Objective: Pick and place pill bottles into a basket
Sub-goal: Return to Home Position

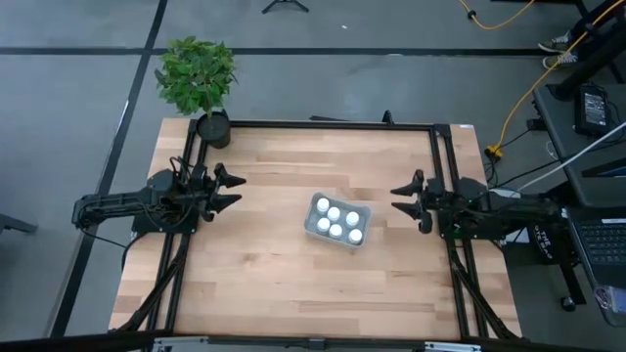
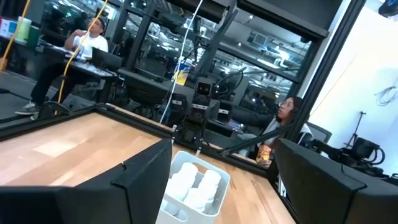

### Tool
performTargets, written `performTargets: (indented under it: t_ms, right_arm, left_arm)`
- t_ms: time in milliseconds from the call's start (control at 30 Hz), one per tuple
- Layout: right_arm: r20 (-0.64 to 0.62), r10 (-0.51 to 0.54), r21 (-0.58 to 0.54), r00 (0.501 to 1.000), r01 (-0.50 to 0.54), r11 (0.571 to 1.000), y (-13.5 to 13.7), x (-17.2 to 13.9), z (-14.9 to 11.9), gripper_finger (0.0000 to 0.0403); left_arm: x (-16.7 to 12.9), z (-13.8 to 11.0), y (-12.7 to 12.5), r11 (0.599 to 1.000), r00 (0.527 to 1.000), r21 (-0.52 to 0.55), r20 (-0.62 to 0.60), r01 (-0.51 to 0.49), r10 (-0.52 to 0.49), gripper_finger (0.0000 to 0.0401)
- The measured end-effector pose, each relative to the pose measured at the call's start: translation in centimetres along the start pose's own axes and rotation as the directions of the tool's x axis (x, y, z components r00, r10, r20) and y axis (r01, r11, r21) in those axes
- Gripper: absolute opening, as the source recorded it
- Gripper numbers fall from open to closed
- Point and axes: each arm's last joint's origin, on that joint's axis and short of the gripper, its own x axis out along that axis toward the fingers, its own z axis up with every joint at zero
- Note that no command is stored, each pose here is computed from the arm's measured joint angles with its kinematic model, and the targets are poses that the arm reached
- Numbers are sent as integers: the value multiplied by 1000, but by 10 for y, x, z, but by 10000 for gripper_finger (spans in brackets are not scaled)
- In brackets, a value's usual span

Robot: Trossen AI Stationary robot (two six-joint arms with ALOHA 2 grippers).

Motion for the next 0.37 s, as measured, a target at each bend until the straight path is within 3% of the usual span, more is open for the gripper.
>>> performTargets:
  t_ms: [100, 367]
  right_arm:
    - [2, 64, 2, 998, -64, 998, 2, 0, 1, 193]
    - [0, 69, 2, 998, -69, 998, 2, 0, 1, 179]
  left_arm:
    - [0, 0, 0, 1000, 1000, 0, 0, 0, 0, 278]
    - [0, 0, 0, 1000, 1000, 0, 0, 1, -1, 278]
